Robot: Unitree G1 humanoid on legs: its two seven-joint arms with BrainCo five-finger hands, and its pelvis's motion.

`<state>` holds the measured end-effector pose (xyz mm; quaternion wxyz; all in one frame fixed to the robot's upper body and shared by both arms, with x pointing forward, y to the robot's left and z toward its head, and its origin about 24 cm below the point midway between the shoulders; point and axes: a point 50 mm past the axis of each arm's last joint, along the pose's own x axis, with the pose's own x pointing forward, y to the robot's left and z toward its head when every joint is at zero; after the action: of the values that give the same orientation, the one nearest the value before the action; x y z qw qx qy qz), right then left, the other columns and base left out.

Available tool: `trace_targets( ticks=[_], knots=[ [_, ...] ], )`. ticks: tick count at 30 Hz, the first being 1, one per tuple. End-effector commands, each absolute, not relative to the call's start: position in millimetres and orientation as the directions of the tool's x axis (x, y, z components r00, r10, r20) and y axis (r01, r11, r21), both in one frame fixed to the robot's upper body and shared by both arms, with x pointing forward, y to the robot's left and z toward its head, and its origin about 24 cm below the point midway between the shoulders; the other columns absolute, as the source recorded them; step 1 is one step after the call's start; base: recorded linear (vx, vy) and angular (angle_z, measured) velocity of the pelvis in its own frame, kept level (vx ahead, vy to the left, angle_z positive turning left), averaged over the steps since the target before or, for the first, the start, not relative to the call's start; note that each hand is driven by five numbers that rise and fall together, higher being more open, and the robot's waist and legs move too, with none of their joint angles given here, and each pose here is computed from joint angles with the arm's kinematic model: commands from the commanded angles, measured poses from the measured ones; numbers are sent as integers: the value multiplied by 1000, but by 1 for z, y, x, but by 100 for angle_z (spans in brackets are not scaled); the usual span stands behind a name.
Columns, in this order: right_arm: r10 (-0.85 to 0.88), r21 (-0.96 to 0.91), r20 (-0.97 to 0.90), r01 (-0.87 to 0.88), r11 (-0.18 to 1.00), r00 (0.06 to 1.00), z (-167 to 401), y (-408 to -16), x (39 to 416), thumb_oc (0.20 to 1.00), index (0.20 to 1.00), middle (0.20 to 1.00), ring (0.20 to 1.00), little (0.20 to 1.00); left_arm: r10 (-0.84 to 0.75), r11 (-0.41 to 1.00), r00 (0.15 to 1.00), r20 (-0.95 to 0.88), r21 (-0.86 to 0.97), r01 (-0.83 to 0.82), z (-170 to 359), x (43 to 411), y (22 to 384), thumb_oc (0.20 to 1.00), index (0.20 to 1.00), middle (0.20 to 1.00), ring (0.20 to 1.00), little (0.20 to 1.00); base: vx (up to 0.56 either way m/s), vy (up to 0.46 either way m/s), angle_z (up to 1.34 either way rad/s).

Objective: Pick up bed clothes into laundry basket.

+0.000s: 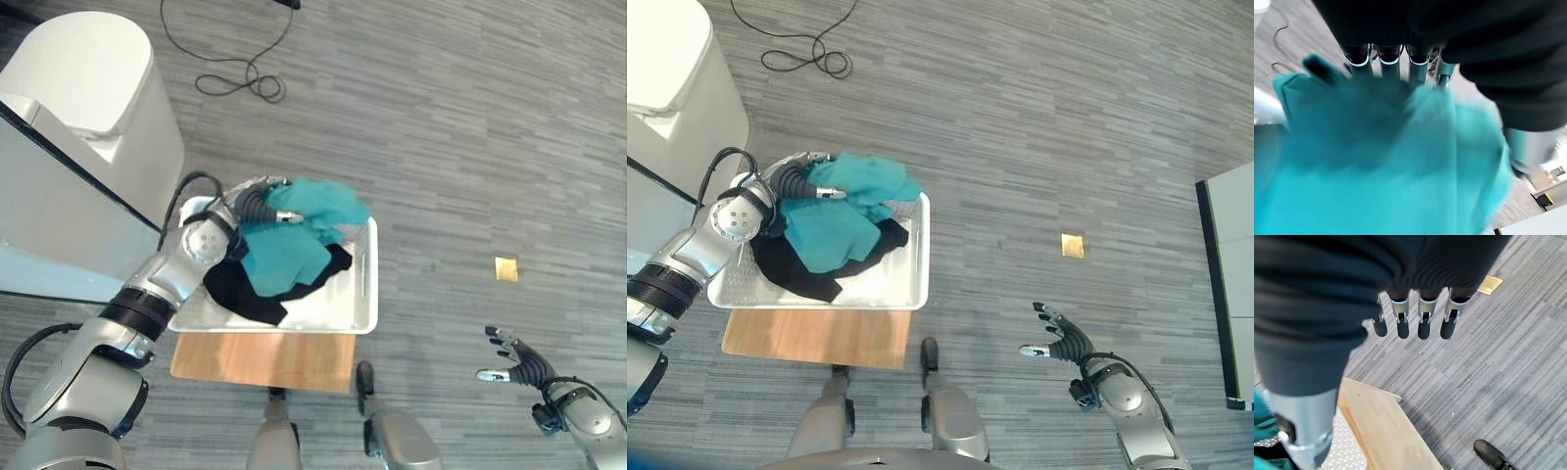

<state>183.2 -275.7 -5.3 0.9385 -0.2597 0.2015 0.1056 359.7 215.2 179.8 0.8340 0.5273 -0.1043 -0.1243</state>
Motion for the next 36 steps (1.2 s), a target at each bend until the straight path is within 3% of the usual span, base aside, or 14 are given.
trace_targets(
  ticks=[1, 12, 14, 15, 16, 19, 21, 25, 26, 28, 33, 36],
  knots=[
    [51, -540, -360, -252, 803, 931, 19, -293, 186, 1000, 1000, 1000, 1000, 1000, -373, 376, 917, 139, 926, 13, 210, 365, 202, 1000, 1000, 1000, 1000, 1000, 0, 0, 0],
    [49, -556, -371, -264, 788, 927, 22, -298, 182, 1000, 1000, 1000, 1000, 1000, -577, 257, 812, 85, 963, 82, 222, 323, 193, 1000, 1000, 1000, 1000, 1000, 5, -1, 4],
    [46, -558, -368, -261, 788, 928, 23, -299, 182, 1000, 1000, 1000, 1000, 1000, -591, 317, 798, 117, 943, 96, 224, 313, 196, 1000, 1000, 1000, 1000, 1000, 50, -6, 8],
    [36, -546, -367, -247, 800, 930, 21, -299, 180, 1000, 1000, 1000, 1000, 1000, -563, 444, 809, 169, 888, 123, 217, 306, 206, 1000, 1000, 1000, 1000, 1000, 44, 0, 6],
    [39, -549, -368, -251, 797, 929, 22, -299, 180, 1000, 1000, 1000, 1000, 1000, -559, 448, 811, 170, 885, 124, 217, 304, 208, 1000, 1000, 1000, 1000, 1000, 61, -6, 4],
    [19, -524, -377, -230, 820, 926, 12, -297, 177, 1000, 1000, 1000, 1000, 1000, -405, 734, 871, 279, 667, 127, 183, 289, 234, 1000, 1000, 1000, 1000, 1000, 71, -11, 4],
    [-10, -473, -379, -185, 861, 925, 1, -294, 172, 1000, 1000, 1000, 1000, 1000, -112, 948, 963, 246, 317, 29, 115, 252, 269, 1000, 1000, 1000, 1000, 1000, 96, -37, 11],
    [-25, -437, -384, -158, 886, 923, -4, -295, 168, 1000, 1000, 1000, 1000, 1000, 40, 965, 992, 121, 252, -69, 75, 216, 291, 1000, 1000, 1000, 1000, 1000, 53, -23, 16],
    [-46, -410, -374, -121, 904, 926, -6, -294, 168, 1000, 1000, 1000, 1000, 1000, 165, 976, 985, 46, 136, -169, 50, 198, 303, 1000, 1000, 1000, 1000, 1000, 23, -23, 26],
    [-74, -388, -366, -80, 918, 928, -8, -295, 166, 1000, 1000, 1000, 1000, 1000, 215, 973, 977, -5, 92, -213, 35, 185, 306, 1000, 1000, 1000, 1000, 1000, 7, -16, 25],
    [-102, -269, -326, 11, 963, 940, -15, -284, 167, 1000, 1000, 1000, 1000, 1000, 262, 965, 959, -106, -6, -264, 5, 171, 295, 1000, 1000, 1000, 1000, 1000, -7, -4, 9],
    [-64, -148, -314, 18, 989, 947, -22, -265, 164, 1000, 1000, 1000, 1000, 1000, 202, 973, 967, -155, -81, -217, -10, 173, 269, 1000, 1000, 1000, 1000, 1000, 4, -2, 3]
  ],
)
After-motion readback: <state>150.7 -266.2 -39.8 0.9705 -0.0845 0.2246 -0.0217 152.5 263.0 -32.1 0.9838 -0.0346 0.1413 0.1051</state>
